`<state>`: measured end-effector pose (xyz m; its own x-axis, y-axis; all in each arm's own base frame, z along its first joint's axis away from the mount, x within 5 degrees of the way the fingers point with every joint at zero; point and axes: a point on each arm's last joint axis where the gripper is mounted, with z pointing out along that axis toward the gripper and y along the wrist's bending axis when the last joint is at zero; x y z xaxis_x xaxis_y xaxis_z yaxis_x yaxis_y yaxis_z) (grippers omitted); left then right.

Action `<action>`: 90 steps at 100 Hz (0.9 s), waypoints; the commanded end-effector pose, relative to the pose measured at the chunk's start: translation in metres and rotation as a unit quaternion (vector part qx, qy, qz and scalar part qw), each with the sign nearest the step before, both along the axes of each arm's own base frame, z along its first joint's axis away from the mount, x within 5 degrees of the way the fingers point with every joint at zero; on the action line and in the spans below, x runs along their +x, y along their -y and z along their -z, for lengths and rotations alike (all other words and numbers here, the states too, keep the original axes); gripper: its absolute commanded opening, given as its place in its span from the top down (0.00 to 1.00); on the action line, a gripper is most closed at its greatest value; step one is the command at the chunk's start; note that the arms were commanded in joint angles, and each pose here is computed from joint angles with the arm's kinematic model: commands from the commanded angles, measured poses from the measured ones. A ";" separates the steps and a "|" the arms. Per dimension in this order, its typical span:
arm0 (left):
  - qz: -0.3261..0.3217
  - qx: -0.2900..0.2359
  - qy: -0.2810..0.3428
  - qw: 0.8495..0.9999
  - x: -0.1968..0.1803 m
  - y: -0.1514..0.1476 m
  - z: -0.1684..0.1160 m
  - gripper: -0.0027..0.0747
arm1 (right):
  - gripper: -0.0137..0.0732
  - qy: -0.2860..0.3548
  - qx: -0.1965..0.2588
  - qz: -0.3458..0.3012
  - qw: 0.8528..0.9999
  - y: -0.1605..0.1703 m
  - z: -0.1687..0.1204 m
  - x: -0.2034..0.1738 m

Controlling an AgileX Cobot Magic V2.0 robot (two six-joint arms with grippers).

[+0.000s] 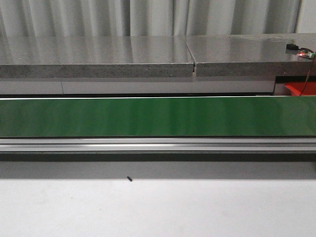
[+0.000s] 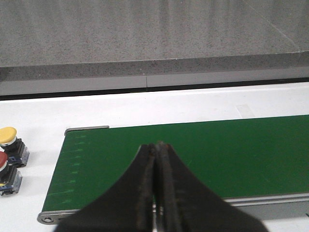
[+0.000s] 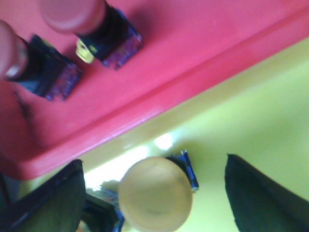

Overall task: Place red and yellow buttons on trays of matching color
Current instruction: 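Carry the second yellow button into the yellow tray and release it, then withdraw the open right gripper back above the belt's far end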

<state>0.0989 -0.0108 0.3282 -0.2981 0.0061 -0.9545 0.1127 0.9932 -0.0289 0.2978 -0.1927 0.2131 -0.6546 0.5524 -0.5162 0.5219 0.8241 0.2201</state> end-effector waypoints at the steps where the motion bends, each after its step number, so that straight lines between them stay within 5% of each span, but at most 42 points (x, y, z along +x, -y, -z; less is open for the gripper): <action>1: -0.005 -0.008 0.050 0.999 0.002 0.000 -0.015 0.99 | 0.16 0.071 -0.045 0.010 0.996 -0.002 -0.047 -0.004; 23: -0.005 -0.008 0.050 0.999 0.002 0.000 -0.015 0.99 | 0.16 0.133 -0.098 -0.051 0.985 -0.043 -0.096 -0.006; 54: -0.005 -0.008 0.050 0.999 0.002 0.000 -0.015 0.99 | 0.16 0.220 -0.145 -0.188 0.946 -0.132 -0.153 -0.021; 90: -0.005 -0.008 0.050 0.999 0.002 0.000 -0.015 0.99 | 0.16 0.256 -0.155 -0.287 0.910 -0.194 -0.151 -0.070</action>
<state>0.0989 -0.0108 0.3282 -0.2981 0.0061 -0.9545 0.1127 0.9932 -0.0289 0.2424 -0.0014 0.3484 -0.5254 -0.0161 -0.8507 -0.1220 0.9909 0.0566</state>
